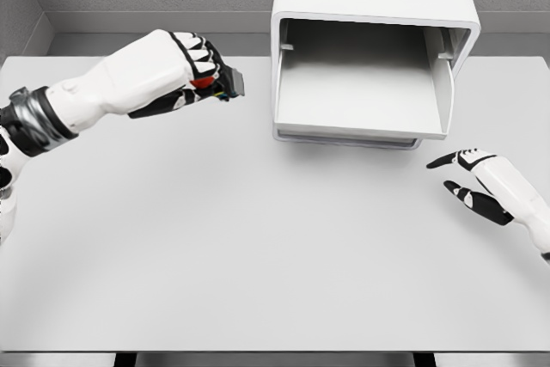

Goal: Slide open multi-storey tabletop storage cabinets and put open load switch and slide close multi-storey tabletop storage cabinets

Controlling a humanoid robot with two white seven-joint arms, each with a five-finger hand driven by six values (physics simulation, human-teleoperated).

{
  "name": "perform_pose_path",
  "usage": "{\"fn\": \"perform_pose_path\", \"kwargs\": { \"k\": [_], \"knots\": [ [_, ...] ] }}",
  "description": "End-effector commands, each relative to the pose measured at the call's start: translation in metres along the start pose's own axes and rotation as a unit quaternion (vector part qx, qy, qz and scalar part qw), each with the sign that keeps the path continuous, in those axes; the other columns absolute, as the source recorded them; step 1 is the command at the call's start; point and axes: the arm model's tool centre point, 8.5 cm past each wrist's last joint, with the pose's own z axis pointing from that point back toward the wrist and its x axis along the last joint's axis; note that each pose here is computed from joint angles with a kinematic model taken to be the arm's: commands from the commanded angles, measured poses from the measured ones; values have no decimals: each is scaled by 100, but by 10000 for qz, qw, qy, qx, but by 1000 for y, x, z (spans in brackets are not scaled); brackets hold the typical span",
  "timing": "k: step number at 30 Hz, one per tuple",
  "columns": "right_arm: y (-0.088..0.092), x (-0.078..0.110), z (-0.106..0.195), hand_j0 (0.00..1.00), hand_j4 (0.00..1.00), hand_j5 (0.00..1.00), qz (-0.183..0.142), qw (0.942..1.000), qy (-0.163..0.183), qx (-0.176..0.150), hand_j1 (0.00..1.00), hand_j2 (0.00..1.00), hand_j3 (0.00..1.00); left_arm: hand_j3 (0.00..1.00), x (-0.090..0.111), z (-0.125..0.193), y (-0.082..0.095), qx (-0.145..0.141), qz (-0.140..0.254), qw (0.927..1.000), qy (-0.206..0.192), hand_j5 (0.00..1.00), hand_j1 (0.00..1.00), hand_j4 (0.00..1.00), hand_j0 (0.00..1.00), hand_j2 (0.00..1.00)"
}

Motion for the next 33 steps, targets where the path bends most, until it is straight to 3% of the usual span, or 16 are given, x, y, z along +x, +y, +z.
{"fn": "perform_pose_path", "kwargs": {
  "k": [1,12,33],
  "knots": [
    [-1,0,0,60,60,60,-22,10000,-6,-23,60,60,60,46,4,-6,-3,68,90,9999,-66,46,46,46,46,46],
    [0,9,0,61,61,61,-12,9999,-107,-40,61,61,61,46,16,-29,-3,287,195,9989,-308,46,46,46,46,46],
    [-2,13,-1,61,61,61,14,9999,-160,-62,61,61,61,46,49,-83,-16,402,225,9964,-712,46,46,46,46,46]
  ]
}}
